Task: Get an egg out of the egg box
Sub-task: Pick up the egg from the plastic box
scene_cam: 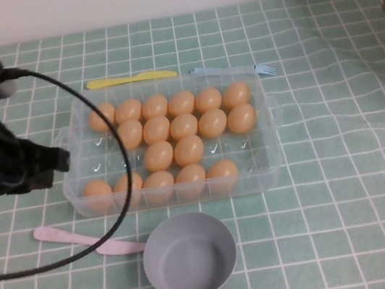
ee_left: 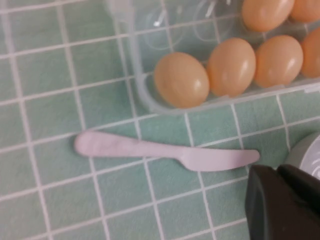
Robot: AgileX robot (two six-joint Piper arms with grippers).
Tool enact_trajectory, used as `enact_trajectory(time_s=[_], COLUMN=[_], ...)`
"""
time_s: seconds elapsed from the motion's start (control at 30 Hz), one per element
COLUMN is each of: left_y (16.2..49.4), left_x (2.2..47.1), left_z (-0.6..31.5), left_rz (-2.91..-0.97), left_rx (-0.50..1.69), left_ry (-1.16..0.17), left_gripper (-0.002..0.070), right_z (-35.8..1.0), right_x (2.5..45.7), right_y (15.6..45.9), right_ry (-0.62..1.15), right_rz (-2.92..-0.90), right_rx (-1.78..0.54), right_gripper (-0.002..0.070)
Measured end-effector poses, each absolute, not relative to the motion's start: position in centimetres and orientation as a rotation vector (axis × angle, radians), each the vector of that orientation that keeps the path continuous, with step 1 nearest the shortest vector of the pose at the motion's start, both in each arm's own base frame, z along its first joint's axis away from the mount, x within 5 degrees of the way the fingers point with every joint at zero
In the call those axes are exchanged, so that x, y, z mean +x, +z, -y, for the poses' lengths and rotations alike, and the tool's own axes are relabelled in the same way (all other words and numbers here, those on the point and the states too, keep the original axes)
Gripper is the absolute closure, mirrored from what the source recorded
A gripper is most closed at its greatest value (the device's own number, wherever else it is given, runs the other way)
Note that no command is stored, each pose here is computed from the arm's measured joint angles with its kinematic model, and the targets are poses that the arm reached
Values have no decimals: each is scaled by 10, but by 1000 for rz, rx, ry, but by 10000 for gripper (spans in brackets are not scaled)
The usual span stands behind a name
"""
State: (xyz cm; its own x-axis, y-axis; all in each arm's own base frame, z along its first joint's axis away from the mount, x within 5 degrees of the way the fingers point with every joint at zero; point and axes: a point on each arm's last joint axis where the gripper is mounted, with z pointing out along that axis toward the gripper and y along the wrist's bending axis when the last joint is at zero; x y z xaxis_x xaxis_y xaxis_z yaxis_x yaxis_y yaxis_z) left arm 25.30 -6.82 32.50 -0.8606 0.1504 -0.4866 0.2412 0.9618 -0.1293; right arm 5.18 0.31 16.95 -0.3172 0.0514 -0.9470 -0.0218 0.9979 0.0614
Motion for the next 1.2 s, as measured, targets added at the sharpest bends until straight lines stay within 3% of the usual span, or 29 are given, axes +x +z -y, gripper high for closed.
enact_trajectory(time_s=[0.3,0.67,0.8,0.9,1.07,1.2], left_y=[313,292,283,276,260,252], left_x=[308,355,361,364,369,373], left_z=[123,138,140,141,143,141], left_rz=[-2778,-2868,-2866,-2870,-2914,-2963], left_rx=[517,500,619,679,658,504], left_ry=[-184,-121,-93,-84,-80,-40], left_gripper=[678,678,660,585,365,295], right_z=[-3,-3,-3,-3,-3,-3], right_x=[52,52,52,52,52,52], right_y=[170,170,170,170,170,170], right_ry=[73,73,73,73,73,73], right_rz=[-1892,-1892,-1892,-1892,-1892,-1892], right_rx=[21,21,21,21,21,21], right_gripper=[694,694,694,694,694,694])
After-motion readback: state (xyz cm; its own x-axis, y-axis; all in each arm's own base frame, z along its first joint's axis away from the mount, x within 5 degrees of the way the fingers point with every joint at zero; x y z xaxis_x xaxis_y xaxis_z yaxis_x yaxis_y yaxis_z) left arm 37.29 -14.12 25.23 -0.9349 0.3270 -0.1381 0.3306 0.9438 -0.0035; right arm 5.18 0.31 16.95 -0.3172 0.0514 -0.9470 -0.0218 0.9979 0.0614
